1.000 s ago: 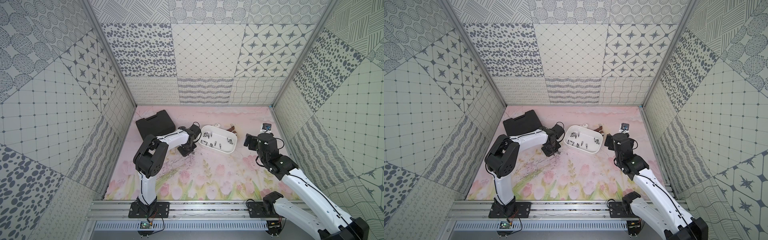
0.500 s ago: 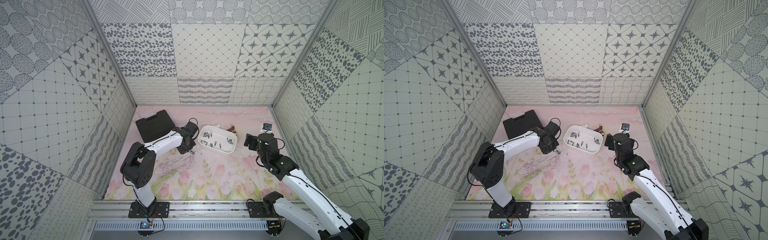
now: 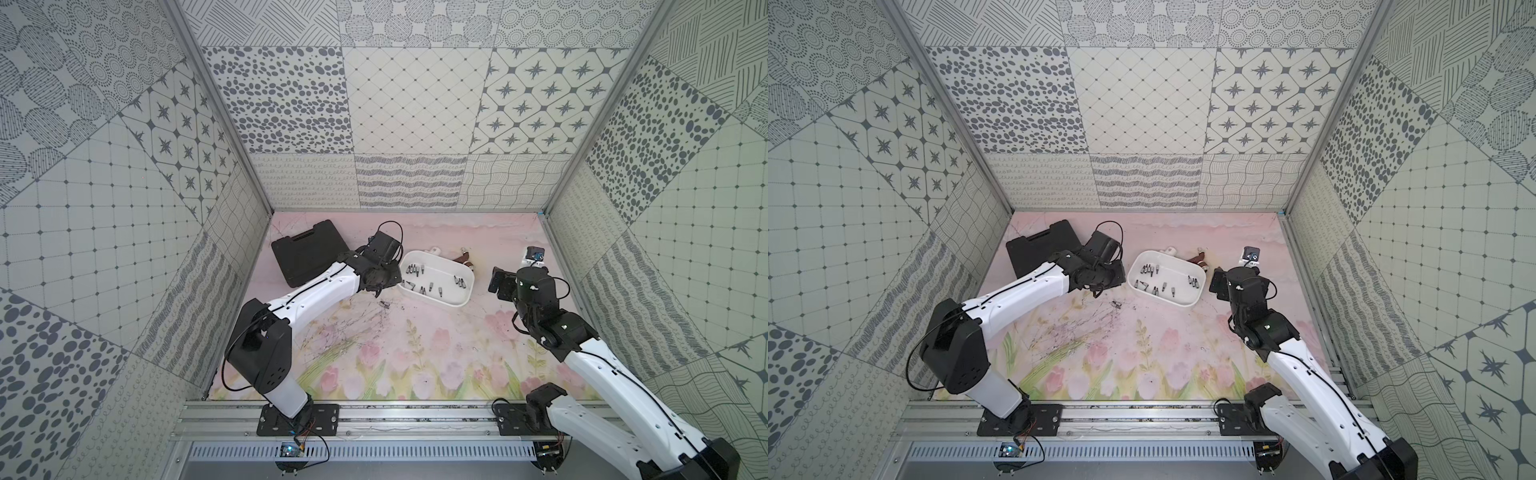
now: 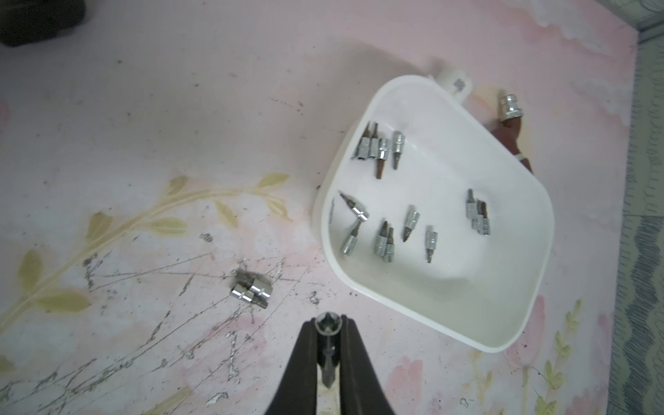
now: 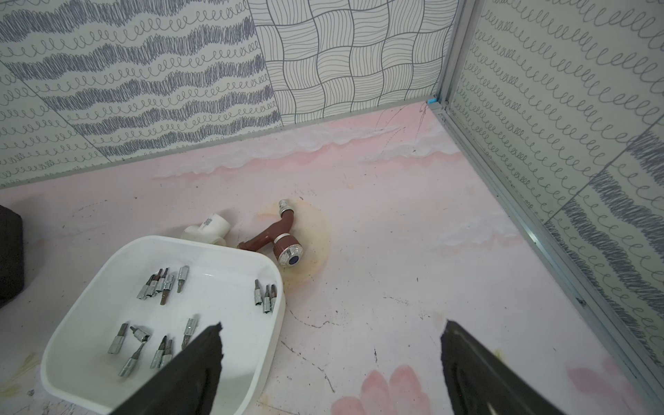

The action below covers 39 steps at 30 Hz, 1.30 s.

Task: Put the bit on the desktop into the storage box
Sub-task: Place the screwdriver bit in the storage box.

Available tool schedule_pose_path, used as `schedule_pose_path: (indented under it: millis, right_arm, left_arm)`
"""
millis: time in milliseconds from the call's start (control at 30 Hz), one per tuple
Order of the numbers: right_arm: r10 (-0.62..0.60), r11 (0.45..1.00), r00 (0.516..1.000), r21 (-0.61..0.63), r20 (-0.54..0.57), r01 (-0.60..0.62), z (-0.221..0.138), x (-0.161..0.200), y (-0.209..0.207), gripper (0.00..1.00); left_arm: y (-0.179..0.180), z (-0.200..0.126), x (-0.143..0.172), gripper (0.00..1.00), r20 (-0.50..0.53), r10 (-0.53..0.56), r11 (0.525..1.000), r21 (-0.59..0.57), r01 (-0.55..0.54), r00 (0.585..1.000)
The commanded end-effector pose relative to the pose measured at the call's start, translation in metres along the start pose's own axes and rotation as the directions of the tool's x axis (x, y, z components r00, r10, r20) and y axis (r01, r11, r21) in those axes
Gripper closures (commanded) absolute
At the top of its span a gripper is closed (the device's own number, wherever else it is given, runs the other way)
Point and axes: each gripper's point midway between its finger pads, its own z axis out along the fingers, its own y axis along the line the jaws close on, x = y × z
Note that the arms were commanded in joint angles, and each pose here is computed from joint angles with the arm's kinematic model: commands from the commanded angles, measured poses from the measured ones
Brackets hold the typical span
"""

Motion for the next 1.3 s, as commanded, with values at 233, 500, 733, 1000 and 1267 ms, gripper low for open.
schedule_pose_path:
  millis: [233,500,733,1000,1267]
  right_arm:
    - [0.03,1.0,0.997,-0.008,0.069,-0.029,-0.009,-0.015,-0.004,0.03]
    - [0.03,1.0,0.997,-0.011,0.068,-0.029,-0.009,-0.015,-0.004,0.03]
    - [0.03,0.999,0.997,-0.011,0.068,-0.03,-0.009,-0.015,-0.004,0.03]
    - [0.037,0.999,0.997,-0.014,0.068,-0.036,-0.009,-0.014,-0.004,0.03]
    - [0.043,0.999,0.997,-0.016,0.06,-0.042,-0.008,-0.011,-0.003,0.03]
  left_arm:
    - [-0.066,0.005,-0.006,1.0,-0.031,0.449,0.887,0.13,-0.442,0.893]
    - [-0.078,0.038,-0.003,1.0,-0.076,0.496,0.866,0.12,-0.486,0.865]
    - [-0.082,0.074,0.001,1.0,-0.136,0.516,0.857,0.079,-0.51,0.846]
    - [-0.084,0.115,0.015,1.0,-0.217,0.555,0.829,0.057,-0.557,0.803]
    - [-0.083,0.134,0.027,1.0,-0.254,0.555,0.826,0.062,-0.56,0.792]
